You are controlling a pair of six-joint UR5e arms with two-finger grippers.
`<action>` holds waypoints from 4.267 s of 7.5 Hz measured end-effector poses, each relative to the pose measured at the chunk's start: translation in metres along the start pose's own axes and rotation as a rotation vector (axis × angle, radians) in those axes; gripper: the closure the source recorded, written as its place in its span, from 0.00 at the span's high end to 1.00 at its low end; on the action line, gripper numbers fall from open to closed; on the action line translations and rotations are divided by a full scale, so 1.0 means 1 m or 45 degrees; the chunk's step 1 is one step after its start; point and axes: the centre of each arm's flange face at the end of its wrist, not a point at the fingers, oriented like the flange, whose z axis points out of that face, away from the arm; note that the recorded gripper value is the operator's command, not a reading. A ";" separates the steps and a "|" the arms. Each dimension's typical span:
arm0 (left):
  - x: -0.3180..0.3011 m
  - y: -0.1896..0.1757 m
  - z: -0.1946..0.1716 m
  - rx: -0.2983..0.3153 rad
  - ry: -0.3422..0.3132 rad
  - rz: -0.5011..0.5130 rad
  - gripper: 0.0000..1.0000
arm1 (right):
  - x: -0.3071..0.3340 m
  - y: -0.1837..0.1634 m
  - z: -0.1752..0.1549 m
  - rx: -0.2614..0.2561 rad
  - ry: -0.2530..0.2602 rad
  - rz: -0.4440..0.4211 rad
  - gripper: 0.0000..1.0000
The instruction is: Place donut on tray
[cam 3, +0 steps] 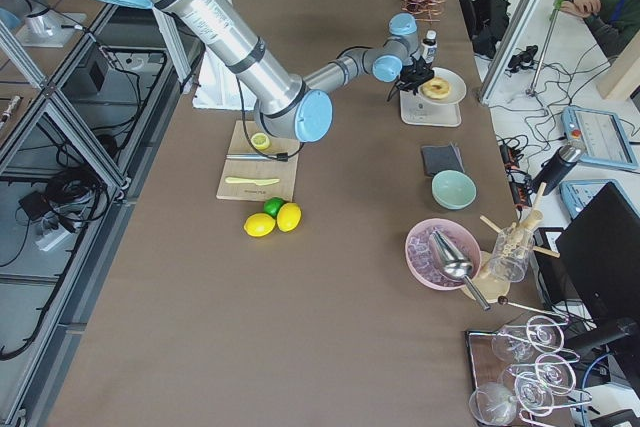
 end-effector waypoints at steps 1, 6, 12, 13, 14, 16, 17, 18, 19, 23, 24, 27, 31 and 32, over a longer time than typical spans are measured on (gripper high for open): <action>0.000 0.000 0.000 0.001 0.000 0.000 0.99 | 0.005 0.006 0.016 0.020 0.005 0.004 0.00; -0.001 0.001 0.001 -0.001 0.001 0.002 0.99 | 0.025 0.022 0.035 0.024 0.032 -0.051 0.96; -0.008 -0.001 0.004 -0.007 -0.010 0.000 0.99 | 0.031 -0.022 -0.002 -0.045 0.009 -0.411 1.00; -0.023 -0.002 0.006 -0.005 -0.035 0.030 0.99 | 0.041 -0.061 -0.015 -0.074 0.025 -0.473 1.00; -0.051 -0.002 0.005 -0.007 -0.074 0.084 0.99 | 0.057 -0.108 -0.029 -0.100 0.046 -0.566 1.00; -0.130 -0.002 -0.002 -0.018 -0.167 0.179 0.99 | 0.099 -0.209 -0.062 -0.113 0.076 -0.704 1.00; -0.174 -0.002 -0.008 -0.024 -0.210 0.217 0.99 | 0.129 -0.264 -0.083 -0.110 0.093 -0.785 1.00; -0.219 -0.001 -0.020 -0.018 -0.252 0.245 0.99 | 0.166 -0.330 -0.108 -0.099 0.120 -0.876 1.00; -0.257 0.000 -0.036 -0.004 -0.288 0.254 0.99 | 0.203 -0.394 -0.131 -0.080 0.154 -0.976 1.00; -0.375 0.025 -0.070 -0.014 -0.364 0.218 0.99 | 0.294 -0.592 -0.236 -0.070 0.493 -1.392 1.00; -0.398 0.034 -0.064 -0.044 -0.369 0.163 0.99 | 0.307 -0.615 -0.254 -0.100 0.565 -1.451 1.00; -0.437 0.054 -0.058 -0.091 -0.406 0.060 0.99 | 0.323 -0.633 -0.267 -0.144 0.629 -1.490 1.00; -0.460 0.062 -0.073 -0.090 -0.486 -0.032 0.99 | 0.330 -0.636 -0.264 -0.158 0.631 -1.483 1.00; -0.455 0.057 -0.080 -0.076 -0.504 -0.026 0.99 | 0.330 -0.636 -0.264 -0.160 0.630 -1.483 1.00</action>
